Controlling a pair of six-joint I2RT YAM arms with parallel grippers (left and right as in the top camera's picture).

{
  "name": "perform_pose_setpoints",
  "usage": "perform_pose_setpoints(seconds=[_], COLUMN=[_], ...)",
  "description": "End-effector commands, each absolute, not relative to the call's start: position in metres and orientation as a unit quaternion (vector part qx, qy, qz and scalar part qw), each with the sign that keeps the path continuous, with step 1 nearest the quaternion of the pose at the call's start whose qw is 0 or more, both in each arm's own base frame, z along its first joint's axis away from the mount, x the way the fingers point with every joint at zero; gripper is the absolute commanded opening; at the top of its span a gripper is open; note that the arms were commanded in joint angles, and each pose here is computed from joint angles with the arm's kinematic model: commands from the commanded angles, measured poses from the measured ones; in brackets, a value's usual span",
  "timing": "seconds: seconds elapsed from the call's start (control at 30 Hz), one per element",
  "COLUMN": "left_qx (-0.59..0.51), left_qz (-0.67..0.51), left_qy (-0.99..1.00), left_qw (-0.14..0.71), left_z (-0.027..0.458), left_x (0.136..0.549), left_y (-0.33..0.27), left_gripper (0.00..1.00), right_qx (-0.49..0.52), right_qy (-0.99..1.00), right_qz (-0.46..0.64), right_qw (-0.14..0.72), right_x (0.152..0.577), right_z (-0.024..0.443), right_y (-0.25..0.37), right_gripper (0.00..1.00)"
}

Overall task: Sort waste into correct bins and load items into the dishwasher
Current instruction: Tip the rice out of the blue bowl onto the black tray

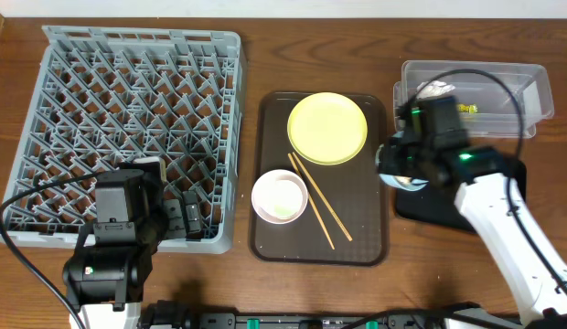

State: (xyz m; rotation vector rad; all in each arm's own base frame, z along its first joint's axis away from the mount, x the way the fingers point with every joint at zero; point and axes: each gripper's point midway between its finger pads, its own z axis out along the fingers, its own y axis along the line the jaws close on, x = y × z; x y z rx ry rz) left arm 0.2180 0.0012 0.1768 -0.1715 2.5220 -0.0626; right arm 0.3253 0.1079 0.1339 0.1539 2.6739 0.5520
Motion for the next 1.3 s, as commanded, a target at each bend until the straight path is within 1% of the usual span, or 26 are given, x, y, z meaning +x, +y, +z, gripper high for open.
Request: perform_pose_setpoints(seconds=[0.0, 0.2, 0.37, 0.53, 0.77, 1.0, 1.27], left_qx=[-0.068, -0.068, -0.068, -0.068, -0.068, -0.068, -0.068], left_qz=[-0.025, -0.025, -0.025, -0.025, -0.025, -0.025, -0.025], left_qy=[0.947, 0.948, 0.947, 0.948, 0.948, 0.948, 0.948], left_qw=[0.312, 0.311, 0.312, 0.311, 0.310, 0.310, 0.310], left_z=[0.185, 0.185, 0.185, 0.185, 0.184, 0.184, 0.184], left_x=[0.220, 0.220, 0.220, 0.220, 0.220, 0.220, 0.220], left_y=[0.001, 0.001, 0.001, 0.001, 0.001, 0.001, 0.001], left_gripper=[0.97, 0.97, 0.97, 0.97, 0.97, 0.97, 0.97], right_qx=[0.049, 0.101, 0.133, 0.166, 0.169, 0.192, 0.231], right_qy=[0.943, 0.906, 0.866, 0.839, 0.788, 0.745, 0.689], right_qz=[0.276, 0.369, 0.438, 0.472, 0.543, 0.595, 0.643], right_qw=[0.180, 0.180, 0.202, 0.212, 0.235, 0.234, 0.242], right_x=[0.316, 0.312, 0.310, 0.307, 0.315, 0.320, 0.319], right_z=[0.130, 0.120, 0.120, 0.119, 0.137, 0.139, 0.136], right_y=[0.103, 0.074, 0.056, 0.037, 0.024, 0.005, -0.031], right_gripper=[0.01, 0.01, 0.01, 0.01, 0.01, 0.01, 0.01])
